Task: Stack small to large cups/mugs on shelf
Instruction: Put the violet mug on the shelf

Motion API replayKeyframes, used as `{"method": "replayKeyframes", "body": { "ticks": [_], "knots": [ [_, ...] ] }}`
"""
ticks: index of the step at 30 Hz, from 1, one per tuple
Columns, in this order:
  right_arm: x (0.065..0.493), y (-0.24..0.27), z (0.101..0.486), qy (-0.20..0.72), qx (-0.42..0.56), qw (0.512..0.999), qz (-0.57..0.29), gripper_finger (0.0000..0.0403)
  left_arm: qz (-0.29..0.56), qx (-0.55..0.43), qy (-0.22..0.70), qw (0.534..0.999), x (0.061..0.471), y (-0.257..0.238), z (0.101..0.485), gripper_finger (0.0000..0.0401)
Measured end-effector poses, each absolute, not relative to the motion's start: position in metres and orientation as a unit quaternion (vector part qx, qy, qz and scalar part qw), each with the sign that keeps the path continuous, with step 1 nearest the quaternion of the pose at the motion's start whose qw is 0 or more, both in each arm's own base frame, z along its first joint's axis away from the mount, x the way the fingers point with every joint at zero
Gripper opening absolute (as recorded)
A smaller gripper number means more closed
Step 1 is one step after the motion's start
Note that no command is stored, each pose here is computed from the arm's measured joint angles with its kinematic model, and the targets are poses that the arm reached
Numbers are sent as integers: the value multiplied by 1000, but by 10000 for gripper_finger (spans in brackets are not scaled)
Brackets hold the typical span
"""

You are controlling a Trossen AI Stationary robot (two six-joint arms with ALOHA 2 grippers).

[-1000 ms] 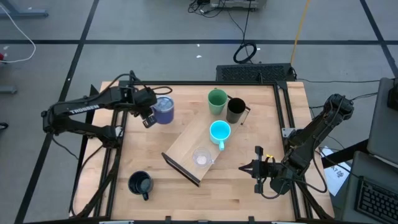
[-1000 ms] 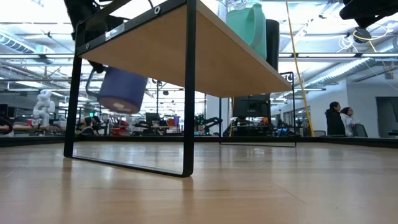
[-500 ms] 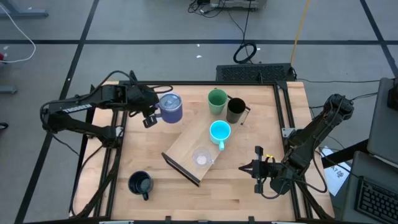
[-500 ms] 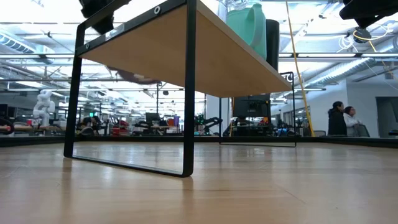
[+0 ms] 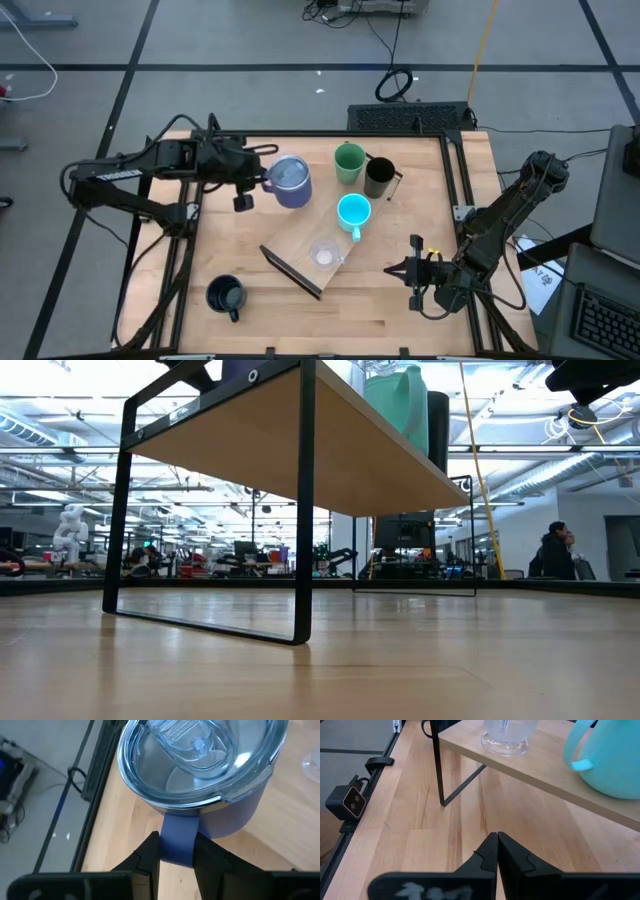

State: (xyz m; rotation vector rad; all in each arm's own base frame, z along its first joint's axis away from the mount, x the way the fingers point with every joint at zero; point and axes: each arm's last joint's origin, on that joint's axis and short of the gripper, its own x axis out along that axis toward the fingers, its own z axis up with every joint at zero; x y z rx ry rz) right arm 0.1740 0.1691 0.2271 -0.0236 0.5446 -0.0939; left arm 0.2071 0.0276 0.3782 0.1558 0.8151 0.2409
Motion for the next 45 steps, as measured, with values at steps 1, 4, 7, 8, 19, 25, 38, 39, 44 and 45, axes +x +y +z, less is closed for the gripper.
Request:
{"method": "replayKeyframes", "body": {
  "ticks": [1,4,7,8,19,25,38,39,44,45],
  "knots": [
    [174,169,227,269,-12,962,-46,0,112,81,392,909,208,26,378,88],
    [174,169,227,269,-12,962,-47,0,101,96,391,910,213,24,377,88],
    [174,169,227,269,-12,962,-47,0,87,118,387,910,221,22,375,88],
    [174,169,227,269,-12,962,-47,0,82,126,391,908,225,21,373,88],
    [174,169,227,267,-9,962,-47,0,66,162,410,895,259,23,353,87],
    [174,169,227,267,-10,963,-46,0,63,173,403,897,264,24,352,87],
    [174,169,227,267,-12,963,-46,0,58,178,396,899,268,24,351,87],
    [174,169,227,267,-12,963,-46,0,57,179,395,899,271,24,350,87],
    [174,169,227,267,-11,963,-45,0,54,184,404,895,277,25,344,87],
    [174,169,227,267,-12,963,-45,0,54,185,400,896,279,25,344,87]
  ]
}}
